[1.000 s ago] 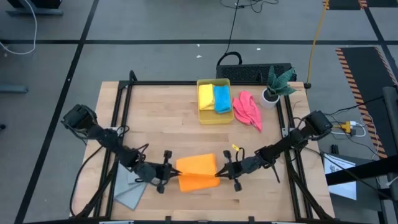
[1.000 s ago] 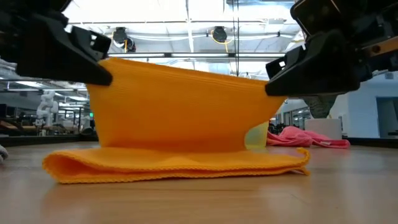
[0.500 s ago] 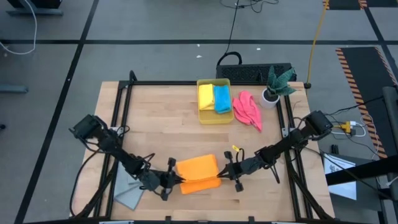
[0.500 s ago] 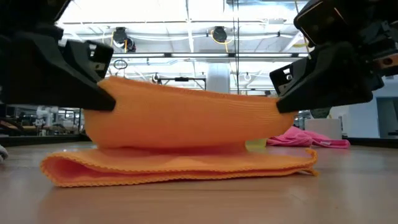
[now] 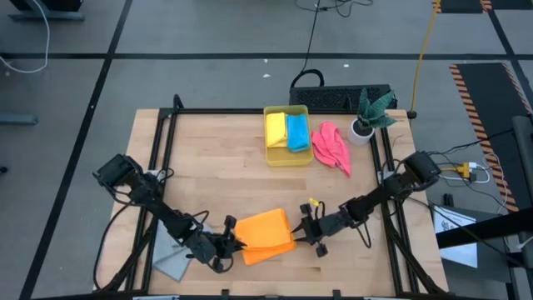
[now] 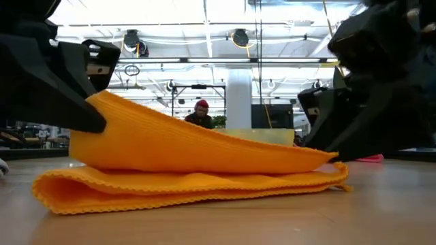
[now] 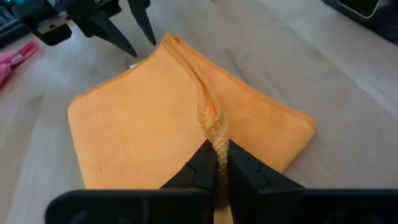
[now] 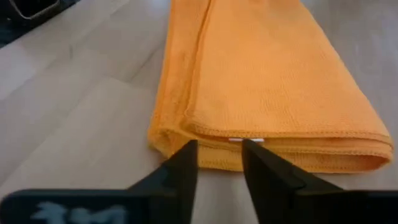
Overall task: Fold microfiber towels
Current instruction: Fold the orange microfiber towel
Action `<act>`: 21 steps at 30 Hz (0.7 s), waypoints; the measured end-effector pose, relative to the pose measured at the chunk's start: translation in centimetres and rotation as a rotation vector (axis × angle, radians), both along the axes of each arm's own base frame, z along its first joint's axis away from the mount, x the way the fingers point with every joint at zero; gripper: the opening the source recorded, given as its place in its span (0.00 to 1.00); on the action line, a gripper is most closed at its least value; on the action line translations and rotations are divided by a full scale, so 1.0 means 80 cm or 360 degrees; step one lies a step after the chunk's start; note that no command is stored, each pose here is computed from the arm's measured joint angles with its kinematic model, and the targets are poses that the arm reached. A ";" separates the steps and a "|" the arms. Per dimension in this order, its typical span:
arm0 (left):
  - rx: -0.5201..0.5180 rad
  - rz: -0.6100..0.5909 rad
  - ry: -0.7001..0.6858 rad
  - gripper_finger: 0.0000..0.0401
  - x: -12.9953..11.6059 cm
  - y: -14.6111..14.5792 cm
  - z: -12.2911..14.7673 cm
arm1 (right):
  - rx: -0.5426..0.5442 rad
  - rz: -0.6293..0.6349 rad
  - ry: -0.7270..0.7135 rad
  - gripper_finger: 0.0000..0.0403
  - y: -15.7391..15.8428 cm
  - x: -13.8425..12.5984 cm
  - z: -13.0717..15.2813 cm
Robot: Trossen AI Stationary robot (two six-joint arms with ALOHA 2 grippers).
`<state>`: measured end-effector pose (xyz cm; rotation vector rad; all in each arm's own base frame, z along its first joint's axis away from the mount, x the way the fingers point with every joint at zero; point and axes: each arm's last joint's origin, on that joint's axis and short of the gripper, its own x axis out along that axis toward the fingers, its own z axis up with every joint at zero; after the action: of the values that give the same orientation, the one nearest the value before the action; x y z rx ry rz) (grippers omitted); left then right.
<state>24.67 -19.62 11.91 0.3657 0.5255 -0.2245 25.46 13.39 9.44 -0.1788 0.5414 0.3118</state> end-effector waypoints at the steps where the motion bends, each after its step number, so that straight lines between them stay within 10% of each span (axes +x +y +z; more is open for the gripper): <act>1: -0.0010 -0.0004 -0.0001 0.07 0.000 0.000 0.000 | 0.0006 0.0009 -0.0020 0.33 0.002 0.000 0.002; 9: -0.0077 0.0003 -0.0028 0.08 0.003 -0.001 0.003 | -0.0078 0.0150 -0.0151 0.46 0.023 0.007 0.014; 21: -0.0098 0.0036 -0.0029 0.08 0.003 0.000 0.003 | -0.0394 0.0020 -0.0053 0.34 0.037 0.033 0.000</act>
<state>24.95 -19.58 12.16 0.3018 0.5033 -0.2149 28.08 16.39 9.46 -0.4261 0.5450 0.2531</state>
